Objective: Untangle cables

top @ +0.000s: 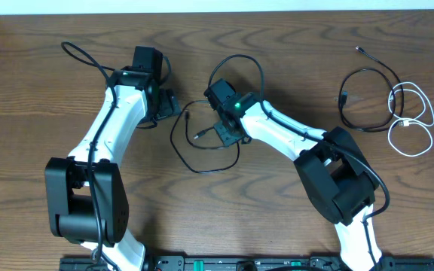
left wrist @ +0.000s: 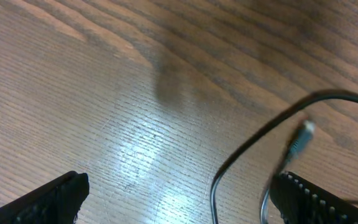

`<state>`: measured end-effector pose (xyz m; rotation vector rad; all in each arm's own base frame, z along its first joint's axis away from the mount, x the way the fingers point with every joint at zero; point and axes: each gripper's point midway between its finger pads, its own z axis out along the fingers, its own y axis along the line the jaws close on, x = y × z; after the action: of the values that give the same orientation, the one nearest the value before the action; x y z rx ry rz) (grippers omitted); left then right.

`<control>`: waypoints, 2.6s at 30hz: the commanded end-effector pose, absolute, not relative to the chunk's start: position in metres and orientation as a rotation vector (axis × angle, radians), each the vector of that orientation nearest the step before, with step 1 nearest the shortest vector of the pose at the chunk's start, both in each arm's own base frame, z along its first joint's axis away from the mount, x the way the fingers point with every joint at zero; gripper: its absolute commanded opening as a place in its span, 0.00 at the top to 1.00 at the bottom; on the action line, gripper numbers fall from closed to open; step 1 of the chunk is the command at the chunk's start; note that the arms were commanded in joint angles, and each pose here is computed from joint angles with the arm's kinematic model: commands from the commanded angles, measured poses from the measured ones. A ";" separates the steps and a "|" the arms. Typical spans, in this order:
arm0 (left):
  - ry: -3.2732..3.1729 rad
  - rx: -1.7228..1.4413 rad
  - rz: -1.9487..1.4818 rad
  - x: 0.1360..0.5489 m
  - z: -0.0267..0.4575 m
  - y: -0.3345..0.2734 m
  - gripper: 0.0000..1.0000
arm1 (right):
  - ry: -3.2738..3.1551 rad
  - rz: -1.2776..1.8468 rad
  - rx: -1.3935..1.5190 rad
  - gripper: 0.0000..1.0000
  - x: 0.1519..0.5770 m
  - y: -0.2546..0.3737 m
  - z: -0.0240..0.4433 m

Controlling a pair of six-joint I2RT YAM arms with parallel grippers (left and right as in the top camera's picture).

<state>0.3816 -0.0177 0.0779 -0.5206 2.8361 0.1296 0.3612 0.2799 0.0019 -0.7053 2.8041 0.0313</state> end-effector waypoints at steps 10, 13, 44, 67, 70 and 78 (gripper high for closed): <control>2.797 -0.539 0.137 0.386 0.090 -0.014 0.02 | 2.893 0.022 -0.588 0.69 0.362 0.258 -0.009; 2.797 -0.539 0.137 0.386 0.090 -0.014 0.02 | 2.938 0.017 -0.527 0.71 0.356 0.253 -0.010; 2.797 -0.539 0.137 0.386 0.090 -0.014 0.02 | 2.509 -0.246 -0.528 0.99 0.401 0.199 0.168; 2.797 -0.539 0.137 0.386 0.090 -0.014 0.02 | 2.080 -0.436 0.357 0.99 0.424 -0.020 0.333; 2.797 -0.539 0.137 0.386 0.090 -0.014 0.02 | 2.124 -0.416 0.407 0.99 0.427 -0.033 0.317; 2.797 -0.539 0.137 0.386 0.090 -0.014 0.02 | 2.269 -0.346 0.416 0.92 0.435 -0.043 0.274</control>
<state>0.3815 -0.0176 0.0779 -0.5206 2.8363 0.1303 0.4295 -0.0485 0.2831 0.4146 2.2347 -0.4258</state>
